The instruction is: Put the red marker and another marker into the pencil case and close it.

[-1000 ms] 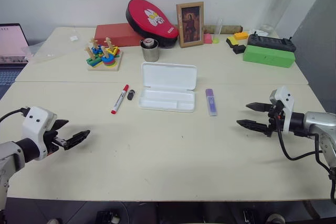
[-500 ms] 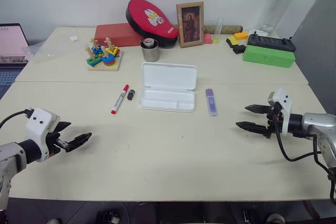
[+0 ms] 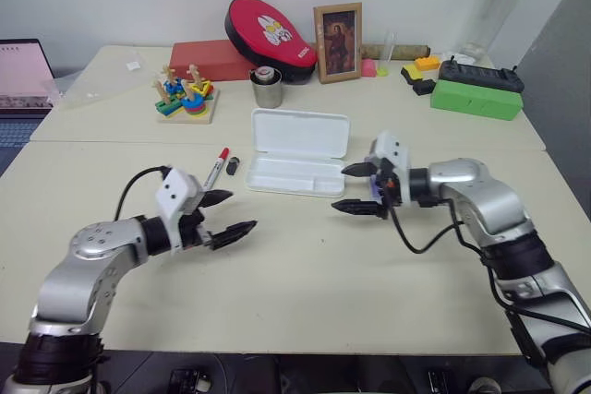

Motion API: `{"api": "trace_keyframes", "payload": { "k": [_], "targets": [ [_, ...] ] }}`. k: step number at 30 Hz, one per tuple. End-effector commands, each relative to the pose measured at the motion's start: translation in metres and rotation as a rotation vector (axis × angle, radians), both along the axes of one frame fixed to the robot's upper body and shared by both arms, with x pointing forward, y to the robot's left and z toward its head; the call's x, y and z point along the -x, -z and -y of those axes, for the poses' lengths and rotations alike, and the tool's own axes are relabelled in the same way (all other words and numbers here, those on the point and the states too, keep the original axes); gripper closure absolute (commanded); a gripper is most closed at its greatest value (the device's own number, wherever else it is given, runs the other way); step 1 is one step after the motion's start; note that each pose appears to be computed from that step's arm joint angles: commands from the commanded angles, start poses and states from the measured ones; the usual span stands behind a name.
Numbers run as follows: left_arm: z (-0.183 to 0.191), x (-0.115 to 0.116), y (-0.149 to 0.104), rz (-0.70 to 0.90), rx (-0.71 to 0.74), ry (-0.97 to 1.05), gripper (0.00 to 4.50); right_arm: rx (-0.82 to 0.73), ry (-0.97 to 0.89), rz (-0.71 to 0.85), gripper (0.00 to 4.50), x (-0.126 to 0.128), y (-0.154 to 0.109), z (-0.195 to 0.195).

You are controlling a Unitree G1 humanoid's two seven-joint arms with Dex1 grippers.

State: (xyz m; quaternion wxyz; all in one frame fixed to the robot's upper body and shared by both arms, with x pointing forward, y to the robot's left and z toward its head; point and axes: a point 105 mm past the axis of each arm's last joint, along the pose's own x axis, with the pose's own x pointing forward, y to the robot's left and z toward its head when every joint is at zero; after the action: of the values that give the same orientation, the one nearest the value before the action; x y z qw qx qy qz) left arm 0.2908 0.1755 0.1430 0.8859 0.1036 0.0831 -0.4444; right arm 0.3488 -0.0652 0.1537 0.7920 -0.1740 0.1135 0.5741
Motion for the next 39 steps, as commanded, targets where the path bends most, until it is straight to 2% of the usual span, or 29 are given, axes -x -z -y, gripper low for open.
{"api": "trace_keyframes", "payload": {
  "k": [1,8,11,17,24,28,34,39],
  "targets": [
    [0.026,0.0,-0.022,0.076,0.057,0.083,0.0,0.066,-0.02,0.042,0.07,-0.011,0.006,-0.011],
    [0.037,0.002,-0.027,0.106,0.071,0.097,0.0,0.171,-0.038,-0.015,0.07,-0.016,0.036,-0.02],
    [0.035,-0.003,-0.028,0.137,0.053,0.062,0.0,0.218,-0.007,-0.003,0.5,-0.025,0.047,-0.023],
    [0.036,-0.006,-0.033,0.159,0.064,0.05,0.0,0.226,-0.024,0.018,1.93,-0.03,0.045,-0.03],
    [0.036,-0.008,-0.039,0.181,0.072,0.042,0.0,0.206,-0.055,0.067,3.38,-0.028,0.035,-0.033],
    [0.034,-0.009,-0.039,0.181,0.055,0.035,0.0,0.191,-0.076,0.11,4.45,-0.024,0.027,-0.034],
    [0.029,0.0,-0.036,0.155,0.051,0.028,0.0,0.122,-0.166,0.195,4.45,0.0,0.006,-0.037],
    [0.018,0.017,-0.028,0.098,0.018,0.022,0.0,0.166,-0.276,0.213,4.45,0.039,0.015,-0.032]
  ]
}}
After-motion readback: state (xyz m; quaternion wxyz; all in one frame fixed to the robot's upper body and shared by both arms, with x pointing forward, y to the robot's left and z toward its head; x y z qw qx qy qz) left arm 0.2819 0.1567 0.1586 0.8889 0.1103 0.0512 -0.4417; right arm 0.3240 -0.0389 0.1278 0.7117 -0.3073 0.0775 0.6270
